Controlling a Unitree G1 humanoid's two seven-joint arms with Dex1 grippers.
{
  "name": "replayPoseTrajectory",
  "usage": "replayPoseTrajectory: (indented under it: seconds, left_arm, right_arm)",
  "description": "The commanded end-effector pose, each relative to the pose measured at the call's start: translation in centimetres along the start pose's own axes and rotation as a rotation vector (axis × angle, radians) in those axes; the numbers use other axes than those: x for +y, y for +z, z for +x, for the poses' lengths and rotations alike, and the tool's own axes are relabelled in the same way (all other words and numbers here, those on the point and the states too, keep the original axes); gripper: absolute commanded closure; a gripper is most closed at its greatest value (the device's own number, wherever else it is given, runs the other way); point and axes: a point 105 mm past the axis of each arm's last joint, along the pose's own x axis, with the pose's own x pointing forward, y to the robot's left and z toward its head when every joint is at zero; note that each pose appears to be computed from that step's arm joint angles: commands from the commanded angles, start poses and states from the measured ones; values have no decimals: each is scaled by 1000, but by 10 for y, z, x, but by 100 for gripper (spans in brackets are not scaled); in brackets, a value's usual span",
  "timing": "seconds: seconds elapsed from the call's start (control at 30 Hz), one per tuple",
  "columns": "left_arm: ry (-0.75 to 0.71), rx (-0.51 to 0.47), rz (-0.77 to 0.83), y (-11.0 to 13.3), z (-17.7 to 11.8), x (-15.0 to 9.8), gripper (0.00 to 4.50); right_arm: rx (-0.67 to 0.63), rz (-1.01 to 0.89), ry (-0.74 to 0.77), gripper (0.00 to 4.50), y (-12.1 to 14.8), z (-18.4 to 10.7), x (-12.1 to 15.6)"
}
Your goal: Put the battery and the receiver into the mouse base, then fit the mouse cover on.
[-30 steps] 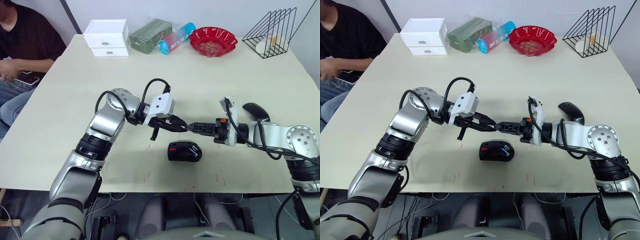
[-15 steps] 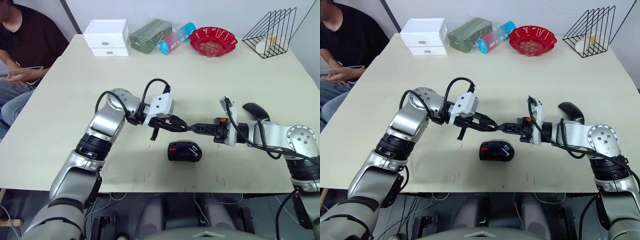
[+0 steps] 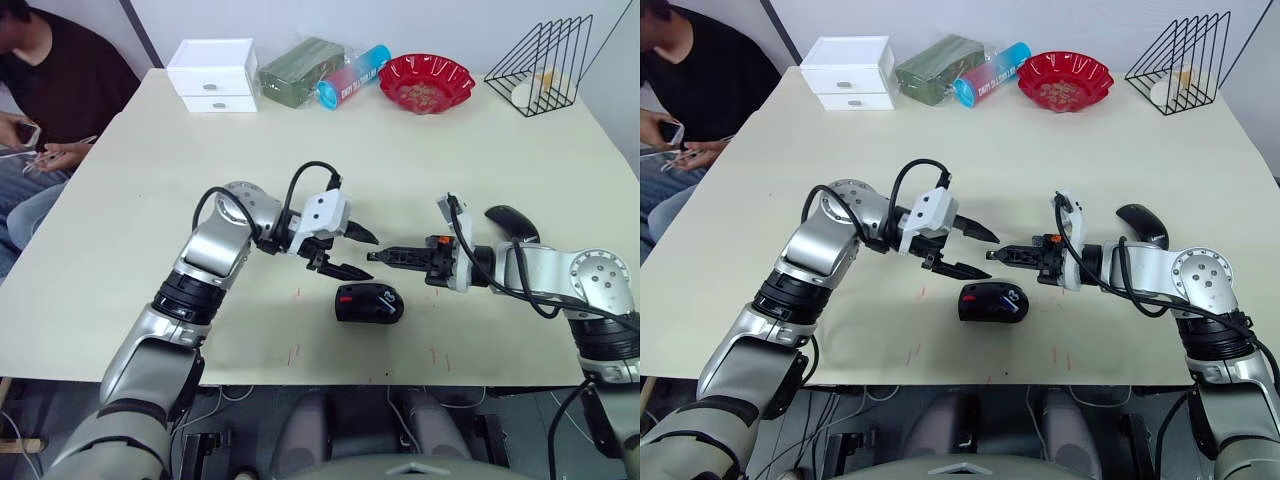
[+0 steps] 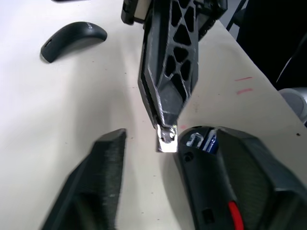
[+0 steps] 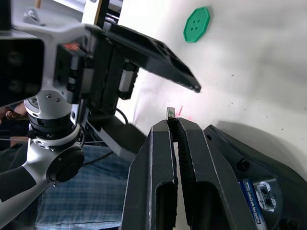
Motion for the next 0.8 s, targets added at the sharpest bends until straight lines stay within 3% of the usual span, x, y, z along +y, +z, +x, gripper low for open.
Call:
replayPoseTrajectory:
  seconds: [0.03,0.23,0.4,0.6,0.8]
  left_arm:
    - [19,-25,12,7,-12,-5,2]
    - [6,-60,-56,-1,-13,-25,2]
    - [13,-42,-70,-11,-7,-31,2]
    - [22,-12,-75,-21,6,-34,2]
    - [27,-8,-91,-28,16,-39,2]
  right_arm:
    - [-38,-48,38,450,7,-17,10]
    - [-65,-129,60,450,2,-44,15]
    - [3,-245,-17,450,-11,-61,3]
    - [56,-372,-37,450,-17,-73,2]
    - [18,-580,-25,450,-14,-76,5]
